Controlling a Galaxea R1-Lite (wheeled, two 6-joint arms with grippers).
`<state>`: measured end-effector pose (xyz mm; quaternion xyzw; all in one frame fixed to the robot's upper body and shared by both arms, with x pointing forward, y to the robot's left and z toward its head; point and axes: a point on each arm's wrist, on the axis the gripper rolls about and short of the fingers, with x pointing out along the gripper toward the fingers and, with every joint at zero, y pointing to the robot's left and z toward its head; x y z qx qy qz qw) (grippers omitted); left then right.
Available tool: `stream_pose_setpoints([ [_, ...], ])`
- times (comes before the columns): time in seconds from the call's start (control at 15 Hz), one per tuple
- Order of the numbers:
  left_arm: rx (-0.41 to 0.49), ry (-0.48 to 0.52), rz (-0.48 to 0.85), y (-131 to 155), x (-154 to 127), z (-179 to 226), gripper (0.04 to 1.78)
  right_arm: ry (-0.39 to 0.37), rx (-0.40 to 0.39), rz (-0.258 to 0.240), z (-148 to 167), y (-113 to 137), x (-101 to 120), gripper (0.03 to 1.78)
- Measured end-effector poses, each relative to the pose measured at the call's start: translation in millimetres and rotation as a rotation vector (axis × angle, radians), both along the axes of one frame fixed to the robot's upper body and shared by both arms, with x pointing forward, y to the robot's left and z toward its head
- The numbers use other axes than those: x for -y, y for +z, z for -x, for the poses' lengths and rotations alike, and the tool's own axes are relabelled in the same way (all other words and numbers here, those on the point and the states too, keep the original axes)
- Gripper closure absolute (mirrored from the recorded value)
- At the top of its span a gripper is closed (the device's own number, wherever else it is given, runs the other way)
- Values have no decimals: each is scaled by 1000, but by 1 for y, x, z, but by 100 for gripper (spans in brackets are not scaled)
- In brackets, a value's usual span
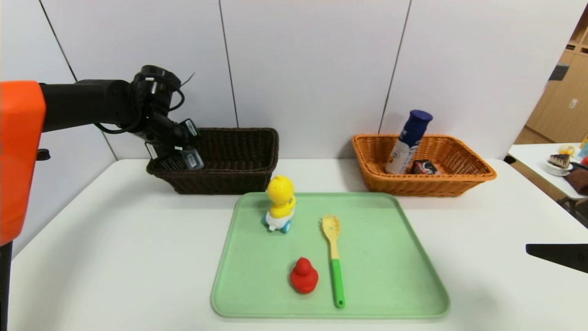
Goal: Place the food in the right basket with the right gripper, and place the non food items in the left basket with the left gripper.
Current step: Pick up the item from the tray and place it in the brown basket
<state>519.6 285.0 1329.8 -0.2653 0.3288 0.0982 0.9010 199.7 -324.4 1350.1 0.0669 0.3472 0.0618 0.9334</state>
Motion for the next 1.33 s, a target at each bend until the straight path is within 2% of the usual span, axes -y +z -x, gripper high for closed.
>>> stream_pose_setpoints([
  [0.13,-6,2,-1,-2,-1,-1,127,1,47,-5,-6,1,-1,11],
  [0.4,-12,-32,-44,-3,0,-1,127,7,261,-11,-25,5,-2,11],
  [0.47,-12,-38,-55,-3,0,-1,127,7,285,-11,-27,5,-3,11],
  [0.8,-18,-52,-73,-4,0,-1,127,6,270,-9,-29,1,-3,11],
  [1.07,-6,-55,-73,-2,1,0,82,7,272,-9,-28,2,-3,11],
  [1.33,20,-62,-70,12,2,7,53,8,270,-9,-26,0,-3,11],
])
